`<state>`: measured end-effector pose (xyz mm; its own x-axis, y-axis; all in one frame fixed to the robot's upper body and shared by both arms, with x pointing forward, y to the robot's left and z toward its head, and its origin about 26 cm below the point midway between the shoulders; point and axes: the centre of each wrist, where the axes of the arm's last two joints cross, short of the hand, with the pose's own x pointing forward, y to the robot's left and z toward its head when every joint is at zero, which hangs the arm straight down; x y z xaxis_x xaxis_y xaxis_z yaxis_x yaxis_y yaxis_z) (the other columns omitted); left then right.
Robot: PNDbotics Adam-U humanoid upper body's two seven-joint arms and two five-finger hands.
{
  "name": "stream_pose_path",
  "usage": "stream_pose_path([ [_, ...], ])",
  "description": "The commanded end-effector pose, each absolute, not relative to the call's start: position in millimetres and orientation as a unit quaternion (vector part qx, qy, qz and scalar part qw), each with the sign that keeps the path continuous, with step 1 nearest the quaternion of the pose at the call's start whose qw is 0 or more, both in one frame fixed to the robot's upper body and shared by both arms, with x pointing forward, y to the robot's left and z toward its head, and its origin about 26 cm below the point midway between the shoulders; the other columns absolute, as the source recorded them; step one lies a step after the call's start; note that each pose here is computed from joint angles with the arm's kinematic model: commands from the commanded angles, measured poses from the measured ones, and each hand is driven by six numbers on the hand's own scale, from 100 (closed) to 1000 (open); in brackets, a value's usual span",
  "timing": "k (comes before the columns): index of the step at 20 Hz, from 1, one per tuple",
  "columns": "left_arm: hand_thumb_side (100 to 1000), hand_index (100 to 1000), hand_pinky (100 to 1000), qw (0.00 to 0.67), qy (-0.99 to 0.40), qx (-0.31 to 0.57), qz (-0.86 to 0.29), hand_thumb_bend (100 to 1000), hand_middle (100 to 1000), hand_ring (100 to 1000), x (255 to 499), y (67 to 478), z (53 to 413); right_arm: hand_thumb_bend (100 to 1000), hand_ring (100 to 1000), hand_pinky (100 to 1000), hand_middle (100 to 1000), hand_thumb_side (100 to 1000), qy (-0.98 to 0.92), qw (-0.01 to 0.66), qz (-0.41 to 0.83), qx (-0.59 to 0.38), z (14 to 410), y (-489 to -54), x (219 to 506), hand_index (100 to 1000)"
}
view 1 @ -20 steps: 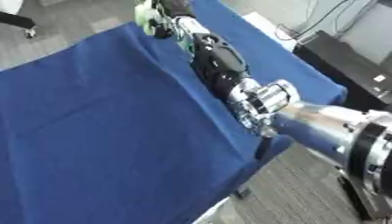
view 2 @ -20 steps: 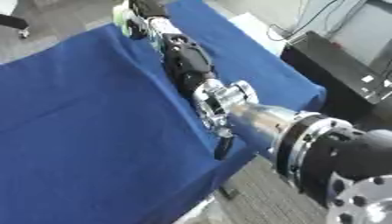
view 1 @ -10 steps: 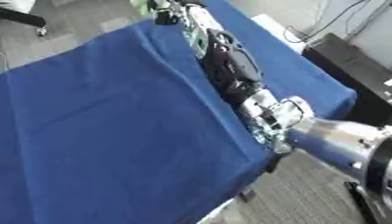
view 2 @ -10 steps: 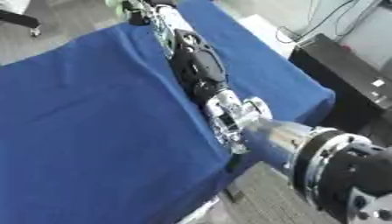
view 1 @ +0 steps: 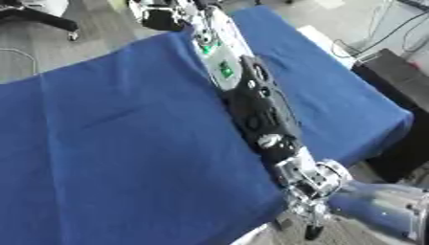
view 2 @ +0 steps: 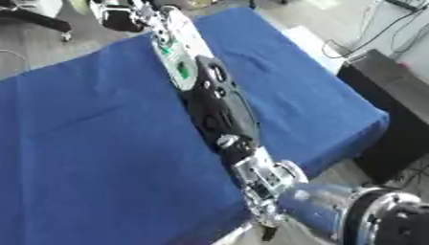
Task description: Pick up the objects with one hand, pass them to the other hand, and then place them into the box on the other side of the table.
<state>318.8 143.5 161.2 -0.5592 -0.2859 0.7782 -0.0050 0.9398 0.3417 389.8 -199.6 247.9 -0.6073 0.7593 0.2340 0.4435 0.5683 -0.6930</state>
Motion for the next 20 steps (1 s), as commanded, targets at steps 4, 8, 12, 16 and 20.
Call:
stream_pose_path([
  [4, 672, 894, 715, 0.432, -0.878, 0.116, -0.170, 100, 697, 663, 321.3, 136.3, 164.5, 100, 183, 643, 100, 100, -0.888, 0.226, 0.303, -0.260, 256.3, -165.0, 356.3, 150],
  [8, 570, 902, 722, 0.411, -0.881, 0.145, -0.184, 100, 710, 681, 321.8, 134.0, 164.8, 100, 180, 641, 100, 100, -0.897, 0.227, 0.313, -0.212, 248.7, -153.9, 347.0, 150],
  [12, 418, 913, 738, 0.377, -0.885, 0.182, -0.204, 100, 739, 707, 322.7, 134.3, 169.2, 100, 176, 640, 100, 100, -0.903, 0.231, 0.319, -0.175, 242.6, -147.5, 340.7, 150],
  [16, 277, 920, 755, 0.328, -0.892, 0.219, -0.222, 210, 755, 728, 323.3, 133.5, 181.0, 100, 171, 637, 100, 100, -0.903, 0.238, 0.326, -0.148, 235.9, -143.8, 337.3, 150],
  [20, 238, 923, 760, 0.290, -0.899, 0.236, -0.230, 253, 760, 734, 323.5, 129.1, 190.7, 100, 166, 635, 100, 139, -0.902, 0.246, 0.332, -0.124, 228.6, -139.9, 335.1, 150],
])
